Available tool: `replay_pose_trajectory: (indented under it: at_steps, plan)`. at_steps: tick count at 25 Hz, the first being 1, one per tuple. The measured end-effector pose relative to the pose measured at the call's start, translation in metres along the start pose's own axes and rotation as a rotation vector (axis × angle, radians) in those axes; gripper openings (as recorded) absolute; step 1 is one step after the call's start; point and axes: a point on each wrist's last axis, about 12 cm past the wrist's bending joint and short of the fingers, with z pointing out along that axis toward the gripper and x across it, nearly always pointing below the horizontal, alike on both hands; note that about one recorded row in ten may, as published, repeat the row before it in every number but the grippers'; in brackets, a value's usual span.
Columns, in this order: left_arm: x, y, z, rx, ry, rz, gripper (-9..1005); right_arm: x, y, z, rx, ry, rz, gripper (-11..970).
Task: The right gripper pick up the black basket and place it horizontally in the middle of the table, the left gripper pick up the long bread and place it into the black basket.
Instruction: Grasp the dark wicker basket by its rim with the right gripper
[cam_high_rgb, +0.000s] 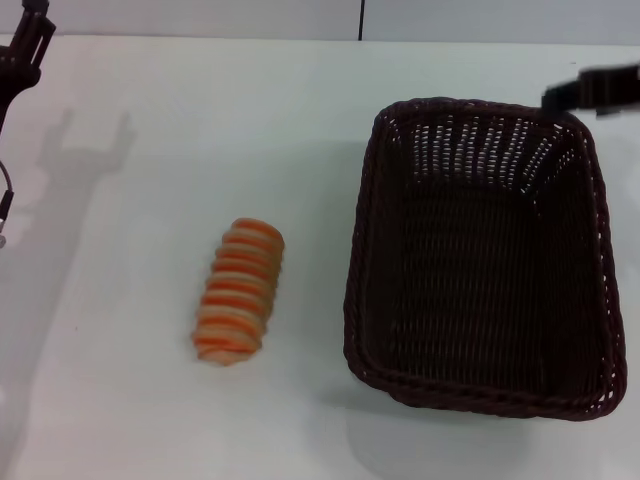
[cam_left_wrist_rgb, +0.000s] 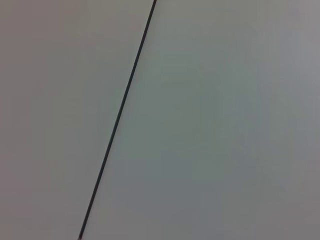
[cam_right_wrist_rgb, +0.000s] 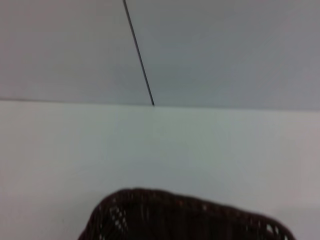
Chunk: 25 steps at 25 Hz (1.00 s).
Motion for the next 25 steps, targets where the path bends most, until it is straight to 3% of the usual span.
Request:
replay_pose_trajectory:
  at_steps: [9,16,25]
  plan:
    - [0.002,0.004,-0.005,-0.015,0.017,0.007,812,0.017,0.009,0.008,0.01,0.083,0.026,587]
    - [0.003,0.004,-0.006,-0.019,0.019,0.005,812,0.026,-0.001,0.011,0.078,0.128,0.054,582]
    - [0.003,0.003,-0.004,-0.015,0.017,0.004,812,0.035,-0.003,0.023,0.097,0.183,0.057,573]
